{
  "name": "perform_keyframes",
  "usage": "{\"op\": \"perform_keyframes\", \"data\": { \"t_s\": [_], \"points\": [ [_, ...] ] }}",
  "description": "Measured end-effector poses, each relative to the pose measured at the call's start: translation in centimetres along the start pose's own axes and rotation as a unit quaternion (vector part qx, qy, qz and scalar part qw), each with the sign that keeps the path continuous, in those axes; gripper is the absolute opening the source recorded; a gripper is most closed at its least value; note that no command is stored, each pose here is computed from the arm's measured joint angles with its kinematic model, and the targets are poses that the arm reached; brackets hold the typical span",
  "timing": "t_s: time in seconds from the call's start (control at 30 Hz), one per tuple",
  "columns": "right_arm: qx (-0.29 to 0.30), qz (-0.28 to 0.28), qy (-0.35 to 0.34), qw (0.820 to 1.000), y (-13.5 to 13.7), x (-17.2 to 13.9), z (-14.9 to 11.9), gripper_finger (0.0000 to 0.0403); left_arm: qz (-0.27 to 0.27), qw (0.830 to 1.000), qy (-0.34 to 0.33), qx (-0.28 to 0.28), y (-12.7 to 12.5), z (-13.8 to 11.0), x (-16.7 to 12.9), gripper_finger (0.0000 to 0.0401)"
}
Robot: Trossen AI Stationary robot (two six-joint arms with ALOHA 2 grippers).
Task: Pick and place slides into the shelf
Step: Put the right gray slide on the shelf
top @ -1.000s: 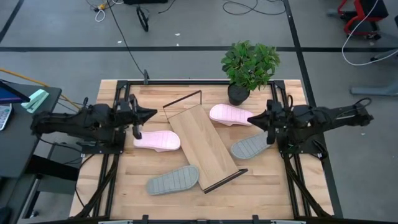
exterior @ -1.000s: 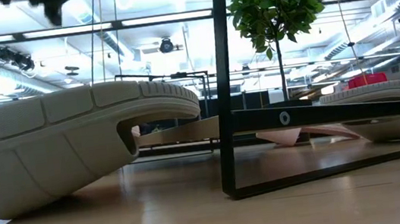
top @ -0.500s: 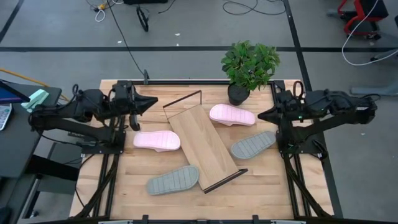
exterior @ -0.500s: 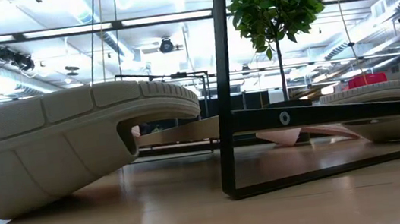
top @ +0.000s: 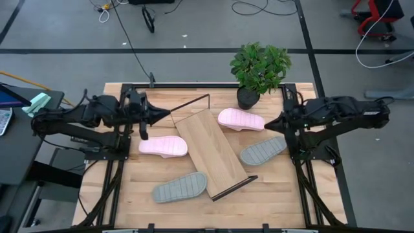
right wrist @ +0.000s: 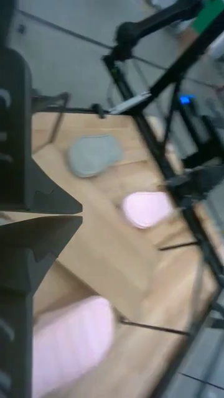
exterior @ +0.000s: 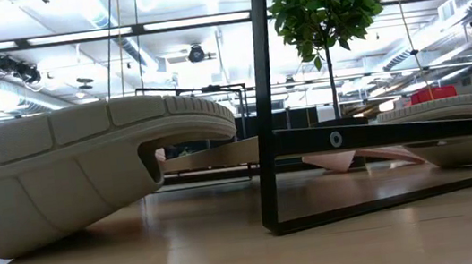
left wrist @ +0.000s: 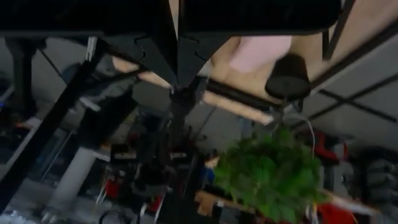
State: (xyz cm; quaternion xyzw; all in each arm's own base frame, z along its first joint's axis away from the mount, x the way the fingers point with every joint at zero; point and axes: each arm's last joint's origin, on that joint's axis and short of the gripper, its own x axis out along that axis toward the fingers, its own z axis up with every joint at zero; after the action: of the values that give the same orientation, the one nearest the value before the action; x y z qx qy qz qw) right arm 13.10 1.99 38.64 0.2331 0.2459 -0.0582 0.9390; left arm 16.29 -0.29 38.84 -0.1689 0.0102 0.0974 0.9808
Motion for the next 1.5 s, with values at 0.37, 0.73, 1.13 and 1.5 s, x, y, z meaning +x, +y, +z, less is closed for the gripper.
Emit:
{"op": "perform_keyframes", "data": {
  "t_s": [0.37,0.73,1.13,1.5],
  "points": [
    [-0.050,-0.009,0.243,0.969,0.1,2.2,-3.3,0.0034,0.014,0.999,0.038,0.013,0.3,-0.8,0.2,0.0041],
    [-0.126,-0.006,0.350,0.928,0.8,3.0,-5.1,0.0114,0.014,0.997,0.043,0.064,0.3,-0.9,0.1,0.0038],
    [-0.181,-0.042,0.360,0.914,1.1,5.1,-5.3,0.0269,0.021,0.995,0.041,0.092,0.6,-0.8,0.2,0.0037],
    [-0.209,-0.073,0.396,0.891,1.7,7.8,-6.1,0.0305,0.039,0.994,0.039,0.090,1.1,-0.6,0.3,0.0043]
  ]
}}
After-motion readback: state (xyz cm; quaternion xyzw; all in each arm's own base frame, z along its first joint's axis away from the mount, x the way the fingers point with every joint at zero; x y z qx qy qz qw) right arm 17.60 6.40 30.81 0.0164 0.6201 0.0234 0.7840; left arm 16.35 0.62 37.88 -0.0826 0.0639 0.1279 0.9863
